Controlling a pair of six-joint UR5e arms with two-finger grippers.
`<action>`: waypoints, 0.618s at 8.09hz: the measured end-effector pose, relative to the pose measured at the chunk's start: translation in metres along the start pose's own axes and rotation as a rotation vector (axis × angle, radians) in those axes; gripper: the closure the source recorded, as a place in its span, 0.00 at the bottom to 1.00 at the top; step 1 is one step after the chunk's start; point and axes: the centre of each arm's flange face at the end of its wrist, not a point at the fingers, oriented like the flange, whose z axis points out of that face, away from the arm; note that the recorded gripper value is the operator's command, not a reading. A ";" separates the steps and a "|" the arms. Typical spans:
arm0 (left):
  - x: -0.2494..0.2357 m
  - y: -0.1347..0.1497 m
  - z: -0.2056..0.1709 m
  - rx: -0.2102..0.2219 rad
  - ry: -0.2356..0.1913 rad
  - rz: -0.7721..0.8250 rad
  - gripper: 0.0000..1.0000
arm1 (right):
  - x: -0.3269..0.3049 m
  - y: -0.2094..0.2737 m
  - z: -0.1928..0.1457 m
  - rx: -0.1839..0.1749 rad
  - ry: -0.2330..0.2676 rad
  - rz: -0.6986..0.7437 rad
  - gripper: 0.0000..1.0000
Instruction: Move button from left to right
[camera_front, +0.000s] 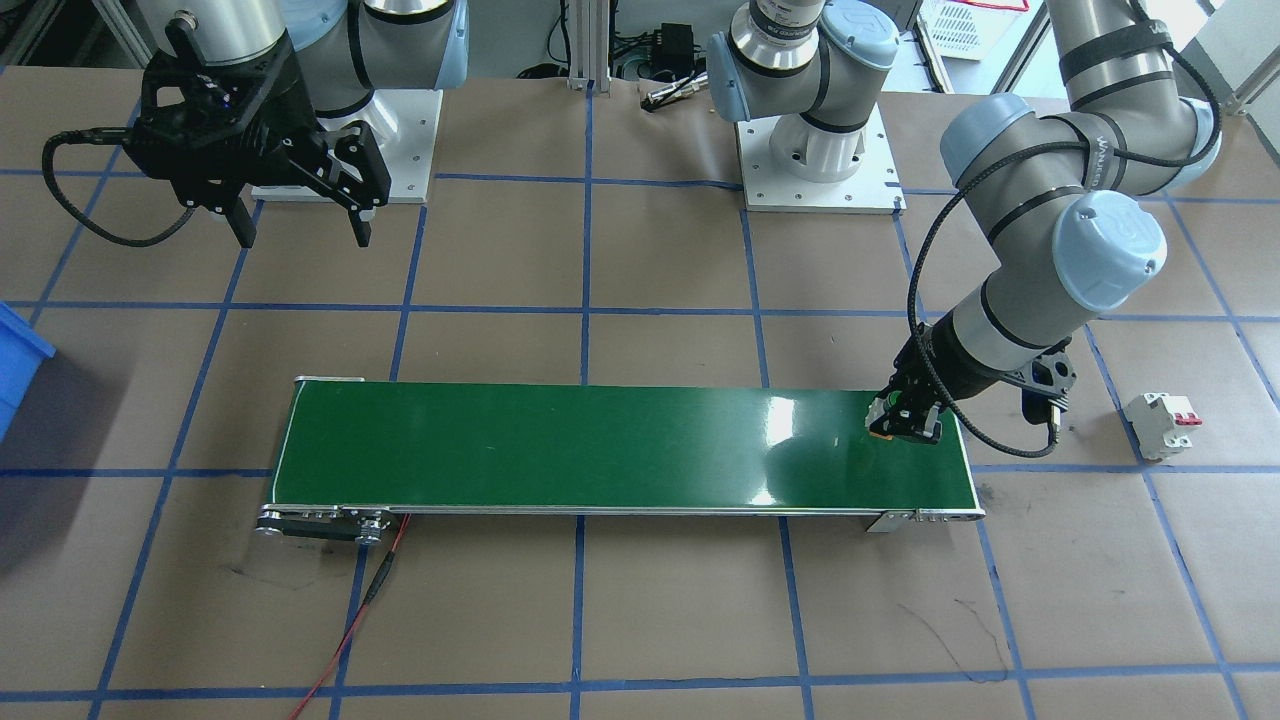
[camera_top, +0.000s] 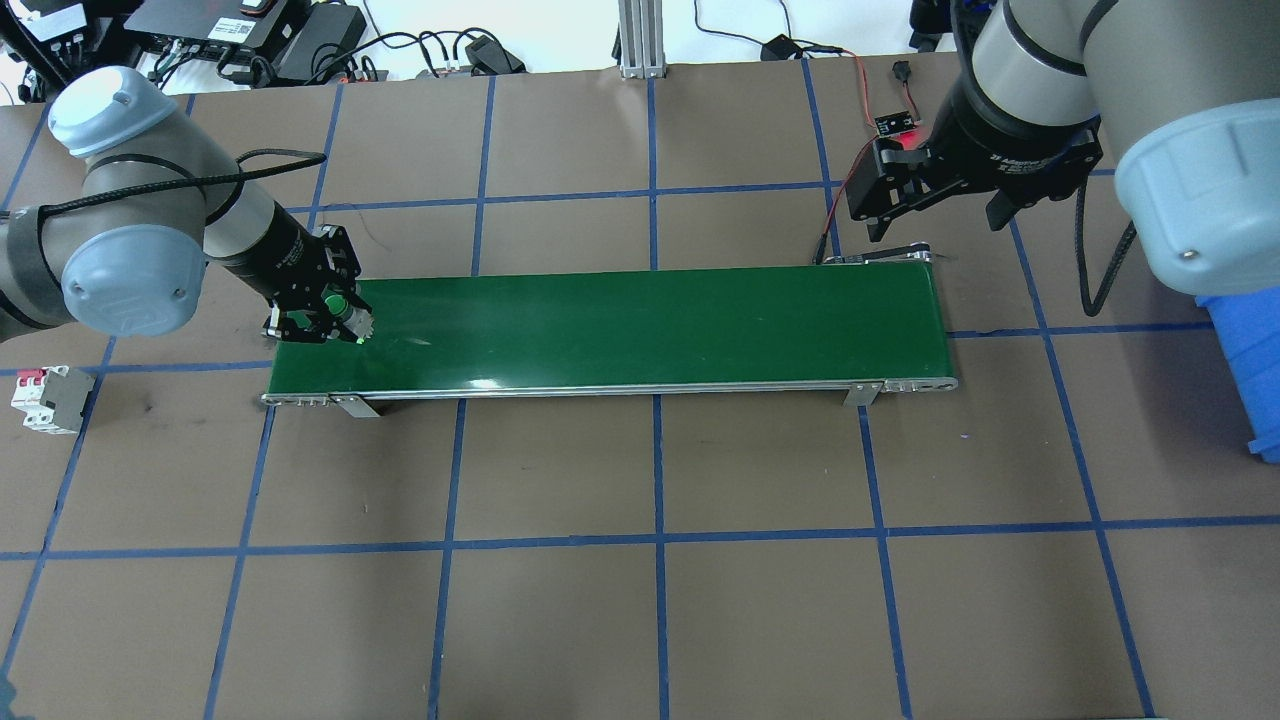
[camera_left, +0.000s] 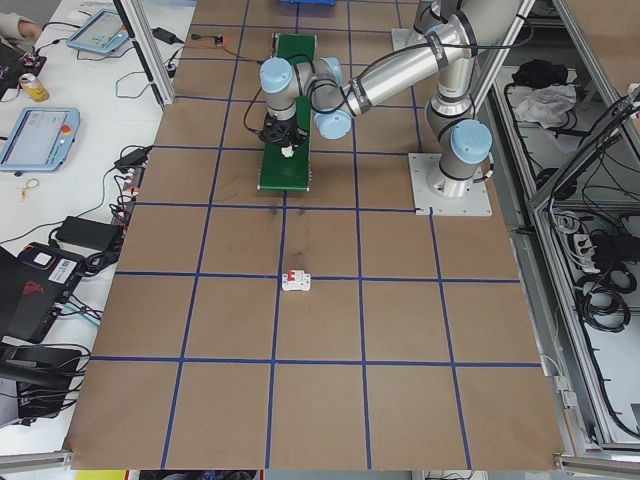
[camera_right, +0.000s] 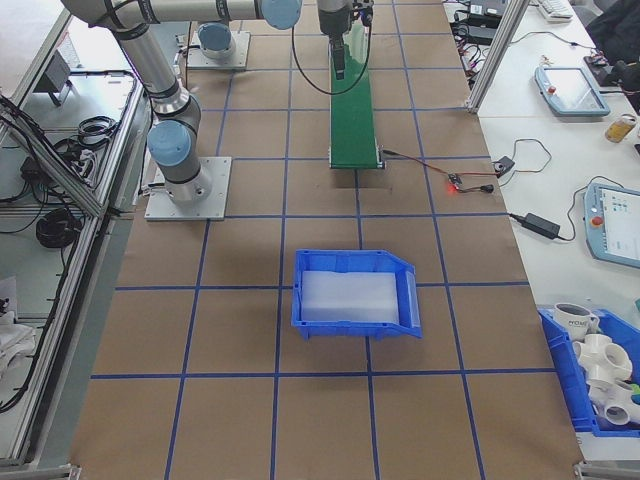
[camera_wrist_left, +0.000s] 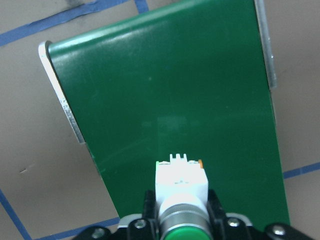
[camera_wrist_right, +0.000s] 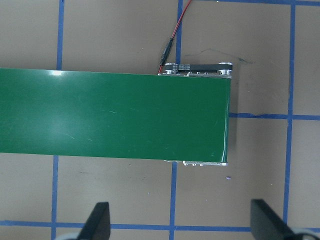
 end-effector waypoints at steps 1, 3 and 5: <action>0.001 -0.001 0.002 0.000 0.000 0.001 0.89 | 0.000 0.000 0.000 0.000 0.000 0.000 0.00; 0.002 -0.003 0.006 -0.002 -0.006 0.003 0.88 | 0.000 0.000 0.000 0.000 0.000 0.000 0.00; 0.003 -0.004 0.009 -0.004 -0.009 0.013 0.88 | 0.000 0.000 0.000 0.001 -0.001 0.000 0.00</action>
